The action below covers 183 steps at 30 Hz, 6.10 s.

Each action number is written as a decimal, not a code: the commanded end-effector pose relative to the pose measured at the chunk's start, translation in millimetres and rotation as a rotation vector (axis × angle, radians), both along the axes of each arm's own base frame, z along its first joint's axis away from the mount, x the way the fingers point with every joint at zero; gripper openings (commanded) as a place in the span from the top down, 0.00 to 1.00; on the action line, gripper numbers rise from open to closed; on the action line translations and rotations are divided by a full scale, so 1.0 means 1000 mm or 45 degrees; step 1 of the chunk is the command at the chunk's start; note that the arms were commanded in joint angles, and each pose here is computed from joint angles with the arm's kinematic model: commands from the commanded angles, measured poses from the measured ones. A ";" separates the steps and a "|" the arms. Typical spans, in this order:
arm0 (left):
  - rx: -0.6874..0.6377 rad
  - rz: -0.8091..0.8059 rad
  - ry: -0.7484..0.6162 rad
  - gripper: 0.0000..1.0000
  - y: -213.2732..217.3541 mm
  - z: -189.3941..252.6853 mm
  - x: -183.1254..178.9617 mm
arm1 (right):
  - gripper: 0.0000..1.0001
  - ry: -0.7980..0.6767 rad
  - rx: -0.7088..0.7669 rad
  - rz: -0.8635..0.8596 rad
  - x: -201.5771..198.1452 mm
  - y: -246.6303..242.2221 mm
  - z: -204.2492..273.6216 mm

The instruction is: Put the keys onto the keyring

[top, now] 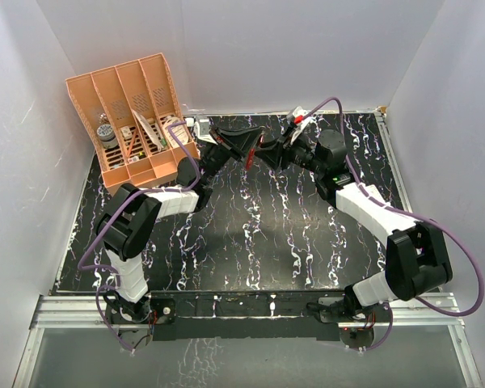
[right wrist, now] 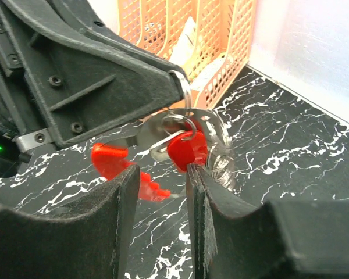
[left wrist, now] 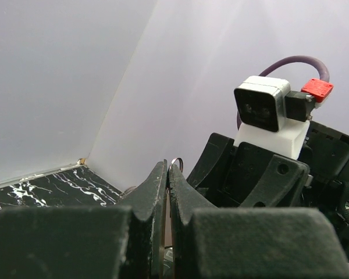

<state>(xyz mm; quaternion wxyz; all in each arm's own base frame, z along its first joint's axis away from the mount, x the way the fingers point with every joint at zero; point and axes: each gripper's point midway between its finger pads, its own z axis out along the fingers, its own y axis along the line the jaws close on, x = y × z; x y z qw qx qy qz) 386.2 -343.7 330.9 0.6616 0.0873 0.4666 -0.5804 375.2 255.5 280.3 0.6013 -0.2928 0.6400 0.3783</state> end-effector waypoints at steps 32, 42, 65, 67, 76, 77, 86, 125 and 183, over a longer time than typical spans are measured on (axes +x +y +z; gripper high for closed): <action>-0.180 0.022 -0.251 1.00 0.029 0.063 -0.045 | 1.00 -0.223 0.021 -0.178 0.015 -0.018 0.042; -0.172 0.062 -0.240 0.96 0.032 0.057 -0.038 | 1.00 -0.229 -0.067 -0.268 0.014 -0.033 0.048; -0.100 0.139 -0.121 0.68 0.052 0.017 -0.052 | 1.00 -0.200 -0.550 -0.413 0.017 -0.042 0.051; -0.095 0.162 -0.128 0.68 0.058 0.017 -0.056 | 1.00 -0.201 -0.598 -0.432 0.018 -0.041 0.048; -0.022 0.248 -0.106 0.67 0.079 0.008 -0.071 | 1.00 -0.233 -1.008 -0.603 0.016 -0.042 0.025; -0.013 0.256 -0.100 0.67 0.080 0.005 -0.072 | 1.00 -0.238 -1.046 -0.620 0.015 -0.043 0.022; 0.024 0.293 -0.061 0.67 0.092 -0.008 -0.081 | 1.00 -0.317 -1.134 -0.710 0.009 -0.049 0.034; 0.130 0.276 -0.055 0.68 0.103 -0.012 -0.107 | 1.00 -0.380 -1.222 -0.576 -0.034 -0.024 0.065; 0.450 0.098 -0.377 0.61 0.025 -0.017 -0.069 | 1.00 -0.303 -1.206 -0.206 -0.051 0.007 0.025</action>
